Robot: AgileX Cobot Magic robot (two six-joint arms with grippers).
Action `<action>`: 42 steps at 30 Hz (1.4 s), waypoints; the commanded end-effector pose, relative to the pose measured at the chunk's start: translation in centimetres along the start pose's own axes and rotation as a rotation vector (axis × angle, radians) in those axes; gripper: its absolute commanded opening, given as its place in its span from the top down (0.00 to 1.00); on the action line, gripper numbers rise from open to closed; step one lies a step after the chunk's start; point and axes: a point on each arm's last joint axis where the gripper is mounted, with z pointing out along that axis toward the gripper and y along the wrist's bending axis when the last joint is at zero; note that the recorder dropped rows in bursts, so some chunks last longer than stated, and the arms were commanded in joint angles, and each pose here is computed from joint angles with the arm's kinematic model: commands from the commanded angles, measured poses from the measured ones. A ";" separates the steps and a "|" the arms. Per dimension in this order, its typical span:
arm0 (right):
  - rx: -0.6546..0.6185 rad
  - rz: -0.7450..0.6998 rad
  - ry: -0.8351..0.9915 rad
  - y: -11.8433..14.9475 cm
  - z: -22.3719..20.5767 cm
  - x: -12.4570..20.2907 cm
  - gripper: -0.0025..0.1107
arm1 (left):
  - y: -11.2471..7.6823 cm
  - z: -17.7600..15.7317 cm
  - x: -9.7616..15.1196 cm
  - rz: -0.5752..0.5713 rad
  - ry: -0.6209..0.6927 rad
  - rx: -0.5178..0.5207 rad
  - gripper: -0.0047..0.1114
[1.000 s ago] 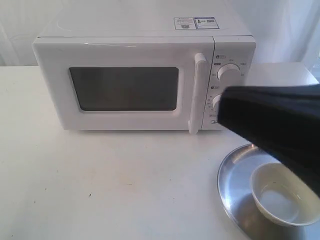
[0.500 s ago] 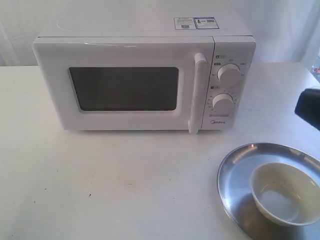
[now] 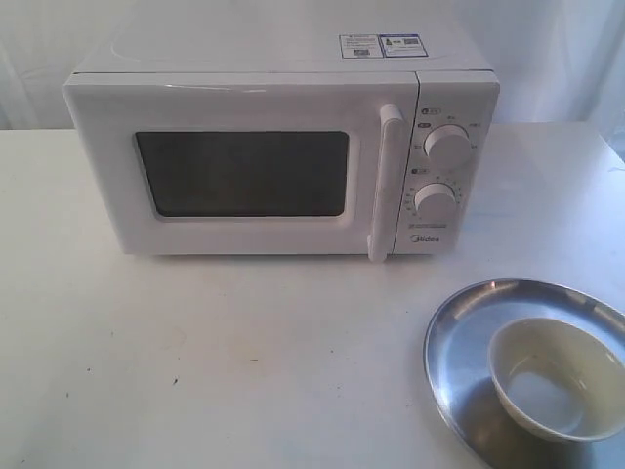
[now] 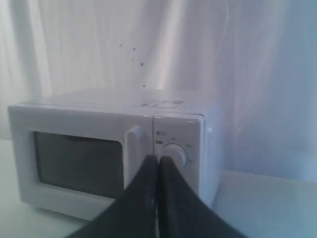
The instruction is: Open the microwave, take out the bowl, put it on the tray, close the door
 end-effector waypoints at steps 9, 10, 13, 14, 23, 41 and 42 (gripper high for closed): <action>0.212 -0.115 0.050 0.1 -0.2 4.1 0.98 | 0.0 0.0 -0.1 -0.010 -0.005 0.002 0.96; 0.222 -0.120 0.059 0.2 -0.2 4.6 0.98 | 0.0 0.0 -0.1 -0.010 -0.005 0.002 0.96; 0.263 -0.124 0.077 0.0 -0.2 5.4 0.98 | 0.0 0.0 -0.1 -0.010 -0.005 0.002 0.96; 0.274 -0.121 0.075 0.0 -0.2 5.4 0.98 | 0.0 0.0 -0.1 -0.010 -0.005 0.002 0.96; 0.308 -0.108 0.075 -0.3 -0.3 5.4 0.98 | 0.0 0.0 -0.1 -0.010 -0.005 0.002 0.96; 0.329 -0.145 0.109 -0.5 -0.4 5.7 0.98 | 0.0 0.0 -0.1 -0.010 -0.005 0.002 0.96; 0.328 -0.139 0.101 -0.5 -0.4 5.6 0.98 | 0.0 0.0 -0.1 -0.010 -0.005 0.002 0.96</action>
